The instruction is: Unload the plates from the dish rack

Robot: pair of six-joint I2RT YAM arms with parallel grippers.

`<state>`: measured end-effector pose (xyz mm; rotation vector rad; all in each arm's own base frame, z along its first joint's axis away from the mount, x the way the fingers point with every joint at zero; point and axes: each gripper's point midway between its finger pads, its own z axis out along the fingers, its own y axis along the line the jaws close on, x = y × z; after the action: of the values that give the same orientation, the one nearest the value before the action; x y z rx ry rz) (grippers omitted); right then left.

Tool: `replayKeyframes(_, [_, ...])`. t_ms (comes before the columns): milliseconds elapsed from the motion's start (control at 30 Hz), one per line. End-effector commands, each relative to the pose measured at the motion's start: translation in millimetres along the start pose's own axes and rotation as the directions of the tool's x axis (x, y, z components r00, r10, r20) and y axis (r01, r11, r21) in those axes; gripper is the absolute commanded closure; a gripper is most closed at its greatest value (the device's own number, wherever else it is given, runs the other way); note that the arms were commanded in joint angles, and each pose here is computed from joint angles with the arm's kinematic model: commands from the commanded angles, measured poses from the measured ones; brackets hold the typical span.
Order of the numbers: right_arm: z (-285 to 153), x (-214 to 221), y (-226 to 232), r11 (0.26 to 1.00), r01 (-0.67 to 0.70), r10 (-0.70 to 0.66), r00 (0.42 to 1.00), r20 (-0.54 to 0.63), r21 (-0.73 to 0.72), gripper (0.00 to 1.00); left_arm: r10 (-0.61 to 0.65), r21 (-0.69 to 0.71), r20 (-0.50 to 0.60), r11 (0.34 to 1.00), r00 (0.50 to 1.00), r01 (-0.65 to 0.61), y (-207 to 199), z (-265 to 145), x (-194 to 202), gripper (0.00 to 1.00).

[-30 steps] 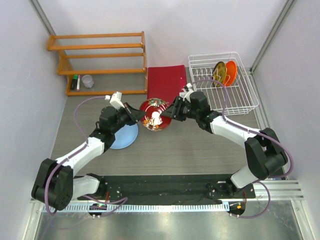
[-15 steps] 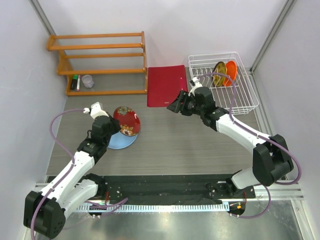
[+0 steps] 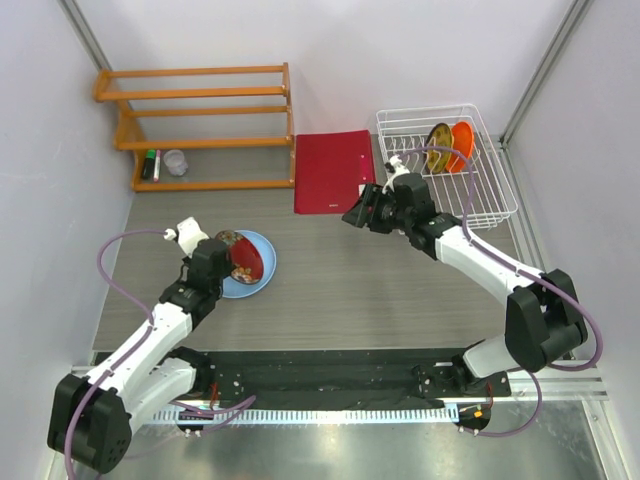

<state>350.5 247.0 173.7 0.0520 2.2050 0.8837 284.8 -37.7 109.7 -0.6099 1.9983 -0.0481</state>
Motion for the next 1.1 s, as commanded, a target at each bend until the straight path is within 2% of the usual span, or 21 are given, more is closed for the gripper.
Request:
replayKeyframes(0, [-18.6,-40.5,9.1,0.998,0.058,-0.057,0.993,0.099,-0.003,0.41,-0.039,-0.046,0.051,0.998,0.998,0.041,4.8,5.5,-9.0,0.86])
replayKeyframes(33, [-20.0,-43.9,3.3,0.998,0.058,-0.06,0.993,0.103,0.02,0.41,-0.036,-0.047,0.045,0.998,0.998,0.038,5.2,5.9,-7.1,0.82])
replayKeyframes(67, [-21.1,-47.2,-0.3,0.997,0.061,-0.065,0.992,0.106,0.036,0.41,-0.032,-0.057,0.037,0.998,0.999,0.034,7.1,6.0,-4.8,0.72])
replayKeyframes(133, [-25.4,-57.4,-7.8,0.995,0.075,-0.083,0.989,0.12,0.069,0.41,-0.029,-0.072,0.031,0.997,0.999,0.031,9.7,6.9,-2.7,0.64])
replayKeyframes(167, [-26.8,-62.5,-12.1,0.994,0.073,-0.084,0.988,0.129,0.084,0.41,-0.025,-0.078,0.028,0.997,0.999,0.027,10.7,7.6,-1.8,0.53])
replayKeyframes(200, [-28.8,-68.6,-12.5,0.993,0.082,-0.094,0.986,0.137,0.087,0.41,-0.019,-0.096,0.024,0.995,1.0,0.021,14.2,7.7,-0.3,0.52])
replayKeyframes(267, [-32.5,-77.6,-22.0,0.99,0.077,-0.093,0.985,0.148,0.114,0.4,-0.007,-0.107,0.01,0.994,1.0,0.008,15.5,8.7,2.1,0.56])
replayKeyframes(467, [-41.3,-112.9,-48.2,0.965,0.091,-0.144,0.968,0.206,0.245,0.4,0.001,-0.113,0.0,0.994,1.0,-0.001,15.1,9.9,3.1,0.45])
replayKeyframes(500, [-50.0,-133.6,-59.7,0.938,0.076,-0.172,0.949,0.263,0.339,0.4,0.001,-0.109,0.002,0.994,1.0,0.0,13.2,9.7,1.0,0.44])
replayKeyframes(567, [-52.7,-144.3,-78.3,0.893,0.086,-0.219,0.94,0.26,0.442,0.36,0.002,-0.089,-0.003,0.996,1.0,-0.003,8.0,9.5,-0.8,0.39])
replayKeyframes(600, [-60.4,-163.1,-82.4,0.866,0.072,-0.246,0.923,0.296,0.494,0.32,0.006,-0.074,-0.001,0.997,1.0,-0.006,3.4,8.8,-4.5,0.37])
replayKeyframes(633, [-68.3,-174.0,-98.5,0.816,0.046,-0.271,0.911,0.31,0.576,0.31,0.005,-0.052,-0.002,0.999,1.0,-0.005,-1.6,8.3,-6.5,0.35])
replayKeyframes(667, [-65.4,-178.9,-111.1,0.782,0.055,-0.291,0.913,0.286,0.621,0.3,-0.006,0.013,-0.013,1.0,1.0,0.006,-16.9,6.8,-10.0,0.31])
replayKeyframes(733, [-75.1,-205.7,-121.3,0.732,0.023,-0.322,0.892,0.316,0.681,0.3,0.016,0.114,-0.027,0.993,0.999,-0.013,-37.3,3.6,-13.2,0.28])
replayKeyframes(800, [-67.6,-220.1,-132.9,0.7,0.03,-0.346,0.888,0.302,0.713,0.3,0.032,0.277,-0.051,0.961,0.998,-0.017,-70.8,-4.7,-15.9,0.2])
replayKeyframes(833, [-73.2,-227.6,-144.0,0.659,0.008,-0.357,0.884,0.304,0.752,0.3,0.047,0.338,-0.06,0.941,0.997,-0.024,-82.6,-8.1,-16.0,0.16])
replayKeyframes(867, [-65.0,-228.1,-157.8,0.629,0.013,-0.36,0.891,0.276,0.777,0.3,0.046,0.403,-0.053,0.915,0.998,-0.021,-99.1,-13.3,-23.9,0.06])
replayKeyframes(900, [-67.6,-240.7,-159.8,0.613,0.003,-0.375,0.881,0.288,0.79,0.3,0.078,0.499,-0.1,0.867,0.992,-0.017,-116.4,-23.9,-16.5,0.05])
replayKeyframes(1000, [-59.2,-258.9,-180.0,0.583,0.01,-0.389,0.881,0.269,0.813,0.3,0.136,0.649,-0.134,0.761,0.981,-0.017,-151.0,-39.0,-15.3,0.04])
replayKeyframes(1067, [-53.7,-267.8,-190.8,0.582,0.023,-0.391,0.885,0.254,0.813,0.3,0.158,0.692,-0.152,0.722,0.976,-0.009,-162.3,-41.2,-11.3,0.01])
